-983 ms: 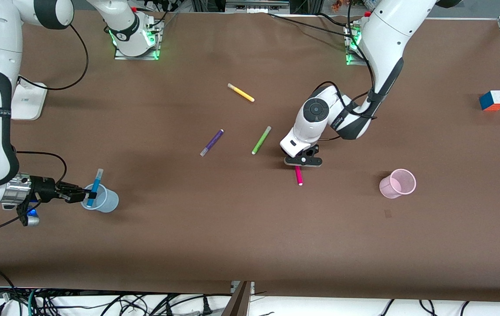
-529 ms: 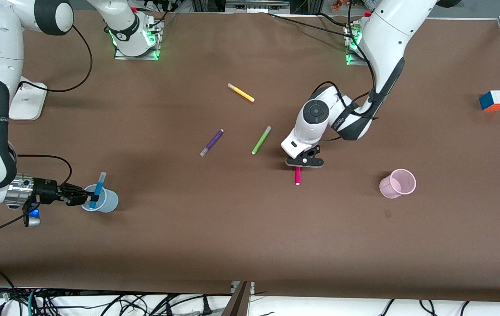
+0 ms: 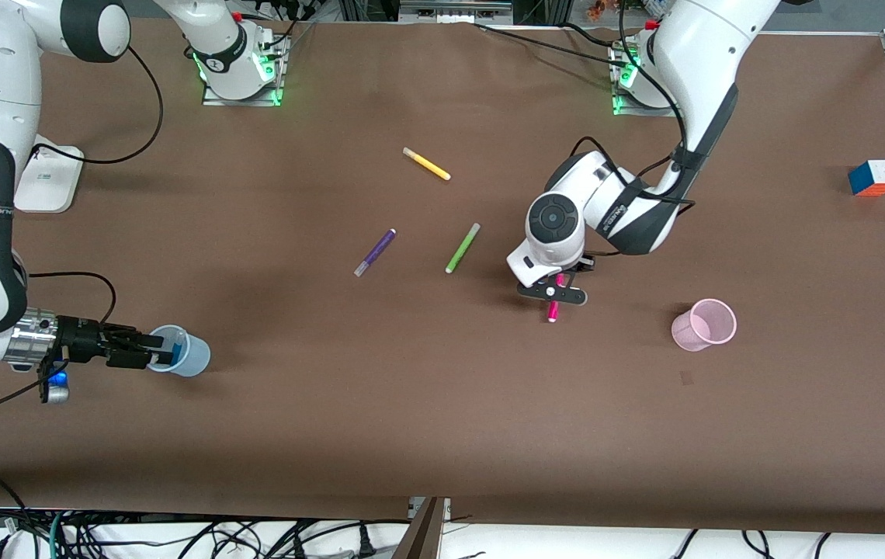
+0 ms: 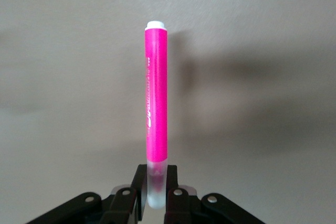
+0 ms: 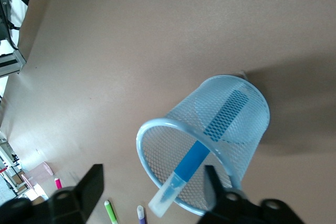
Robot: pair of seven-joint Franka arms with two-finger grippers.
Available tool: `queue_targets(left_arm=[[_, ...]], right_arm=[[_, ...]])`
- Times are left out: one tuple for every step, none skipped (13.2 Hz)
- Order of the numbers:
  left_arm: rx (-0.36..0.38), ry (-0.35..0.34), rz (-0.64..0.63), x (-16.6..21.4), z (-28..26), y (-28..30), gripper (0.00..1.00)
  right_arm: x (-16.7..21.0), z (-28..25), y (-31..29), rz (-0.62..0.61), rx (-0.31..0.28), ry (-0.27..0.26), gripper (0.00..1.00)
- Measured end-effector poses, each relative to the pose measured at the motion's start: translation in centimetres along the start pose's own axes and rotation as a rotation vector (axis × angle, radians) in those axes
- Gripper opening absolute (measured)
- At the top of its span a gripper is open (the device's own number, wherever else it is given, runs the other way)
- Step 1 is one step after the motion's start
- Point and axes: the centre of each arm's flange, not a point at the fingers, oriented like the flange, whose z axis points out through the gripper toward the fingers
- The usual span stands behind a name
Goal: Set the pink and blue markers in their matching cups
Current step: 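Carry the pink marker over the pink cup while the right gripper withdraws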
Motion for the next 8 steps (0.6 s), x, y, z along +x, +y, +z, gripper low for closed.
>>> queue_targets(left_arm=[[0.018,-0.03,0.041,0.1,-0.7,-0.9,0.18],[0.038,-0.059,0.078,0.2,-1.2,-1.9,0.18],[0.067,-0.081,0.117,0.4,-1.8,-3.2,0.18],[0.094,-0.099,0.156,0.6,-2.2,-4.4,0.18],[0.115,-0.118,0.196,0.7,-2.7,-5.6,0.18],[0.138,-0.146,0.239,0.7,-3.1,-6.7,0.18],[0.172,-0.184,0.284,0.6,-3.5,-8.0,0.18],[0.208,-0.22,0.321,0.5,-3.7,-9.5,0.18]], right_arm=[[-0.1,-0.2,-0.4,-0.007,0.004,-0.007,0.96],[-0.4,-0.7,-1.1,-0.013,0.009,-0.022,0.96],[-0.8,-1.3,-2.1,-0.013,0.013,-0.042,0.96],[-1.4,-2.4,-3.3,-0.011,0.015,-0.06,0.96],[-2.2,-3.9,-4.5,-0.018,-0.002,-0.071,0.96],[-3.2,-5.7,-5.5,-0.034,-0.05,-0.072,0.96],[-4.5,-7.8,-6.7,-0.06,-0.119,-0.069,0.96],[-6.2,-9.9,-8.1,-0.089,-0.186,-0.074,0.97]])
